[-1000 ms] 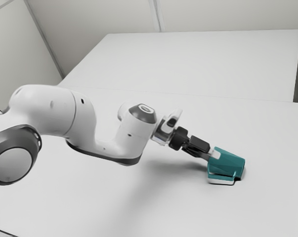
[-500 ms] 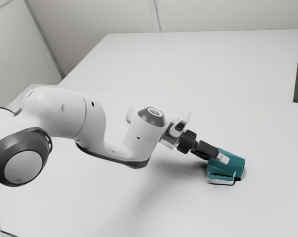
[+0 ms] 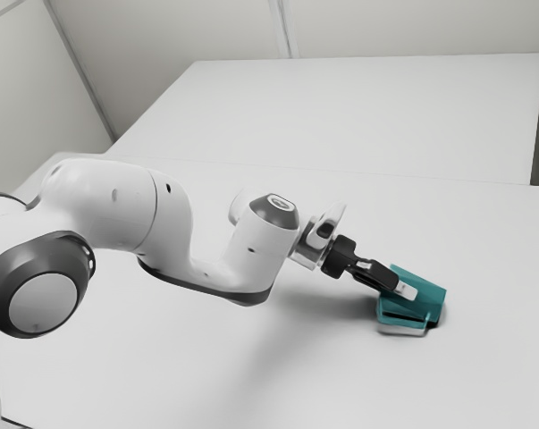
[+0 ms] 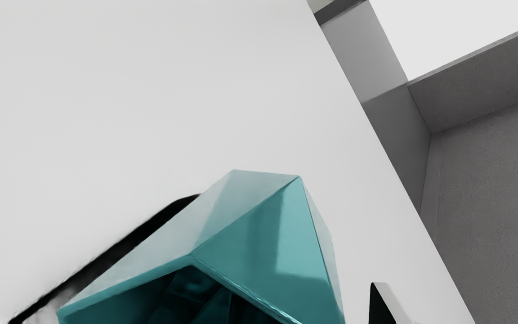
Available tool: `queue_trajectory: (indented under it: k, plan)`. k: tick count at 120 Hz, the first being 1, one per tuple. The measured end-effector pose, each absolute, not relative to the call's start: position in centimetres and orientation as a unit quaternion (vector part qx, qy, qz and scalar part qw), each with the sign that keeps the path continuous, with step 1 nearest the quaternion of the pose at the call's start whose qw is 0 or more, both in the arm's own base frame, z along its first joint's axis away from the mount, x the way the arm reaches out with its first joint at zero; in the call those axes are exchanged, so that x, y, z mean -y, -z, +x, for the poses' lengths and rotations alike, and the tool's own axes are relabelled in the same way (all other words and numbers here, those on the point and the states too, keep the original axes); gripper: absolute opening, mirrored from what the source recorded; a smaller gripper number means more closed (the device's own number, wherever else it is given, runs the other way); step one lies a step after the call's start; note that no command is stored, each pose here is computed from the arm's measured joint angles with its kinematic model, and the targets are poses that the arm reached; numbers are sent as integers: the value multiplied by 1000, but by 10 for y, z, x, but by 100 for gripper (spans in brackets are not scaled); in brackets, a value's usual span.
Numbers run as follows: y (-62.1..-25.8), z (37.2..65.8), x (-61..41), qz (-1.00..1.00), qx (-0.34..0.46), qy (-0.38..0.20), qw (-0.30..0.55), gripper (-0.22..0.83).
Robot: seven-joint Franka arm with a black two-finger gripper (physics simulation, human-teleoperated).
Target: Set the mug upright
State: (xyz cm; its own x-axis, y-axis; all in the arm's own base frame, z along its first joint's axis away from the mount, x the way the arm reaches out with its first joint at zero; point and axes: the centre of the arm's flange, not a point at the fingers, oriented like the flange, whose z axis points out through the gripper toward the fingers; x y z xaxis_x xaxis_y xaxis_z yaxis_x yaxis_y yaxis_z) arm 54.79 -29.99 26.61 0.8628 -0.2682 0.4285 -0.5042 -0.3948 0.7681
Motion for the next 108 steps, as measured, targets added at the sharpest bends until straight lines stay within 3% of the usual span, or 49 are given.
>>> queue_trajectory:
  k: [24,53,80,108]
  plan:
    - [-277,548,302,827,240,-130,492,-12]
    - [-325,552,295,820,267,-164,478,-16]
    - [-386,563,251,838,346,-170,387,-17]
    - [-427,566,194,871,386,-125,278,-17]
